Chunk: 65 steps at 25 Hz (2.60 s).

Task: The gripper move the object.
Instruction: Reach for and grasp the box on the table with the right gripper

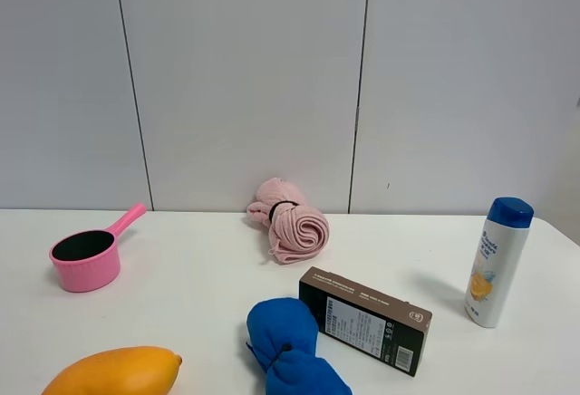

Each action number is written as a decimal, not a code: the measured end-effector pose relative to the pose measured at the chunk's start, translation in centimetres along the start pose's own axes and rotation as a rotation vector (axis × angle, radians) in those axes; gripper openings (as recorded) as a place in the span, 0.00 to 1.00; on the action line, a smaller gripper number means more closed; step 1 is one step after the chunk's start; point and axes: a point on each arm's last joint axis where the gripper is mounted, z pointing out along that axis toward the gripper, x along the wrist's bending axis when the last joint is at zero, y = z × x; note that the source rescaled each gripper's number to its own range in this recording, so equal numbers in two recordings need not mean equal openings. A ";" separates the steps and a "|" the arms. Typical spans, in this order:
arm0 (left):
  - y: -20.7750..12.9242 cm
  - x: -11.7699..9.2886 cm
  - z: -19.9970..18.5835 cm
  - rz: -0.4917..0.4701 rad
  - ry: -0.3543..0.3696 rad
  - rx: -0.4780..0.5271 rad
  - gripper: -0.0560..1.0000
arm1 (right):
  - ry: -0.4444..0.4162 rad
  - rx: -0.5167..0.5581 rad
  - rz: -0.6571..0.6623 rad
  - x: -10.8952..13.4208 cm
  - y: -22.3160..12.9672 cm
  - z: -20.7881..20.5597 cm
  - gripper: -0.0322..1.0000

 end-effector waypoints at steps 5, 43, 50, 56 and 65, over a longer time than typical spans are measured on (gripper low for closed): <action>0.0 0.0 0.0 0.000 0.000 0.000 1.00 | 0.000 0.000 0.000 0.0 0.0 0.0 1.00; 0.0 0.0 0.0 0.000 0.000 0.000 1.00 | 0.038 0.025 -0.015 0.3 1.2 -1.2 1.00; 0.0 0.0 0.0 0.000 0.000 0.000 1.00 | 0.038 0.096 -0.082 0.0 9.0 -3.1 1.00; 0.0 0.0 0.0 -0.001 0.000 0.000 1.00 | 0.084 0.108 -0.151 0.2 16.9 -1.7 1.00; 0.0 0.0 0.0 -0.001 0.000 0.000 1.00 | 0.292 0.247 -0.254 3.2 23.7 6.7 1.00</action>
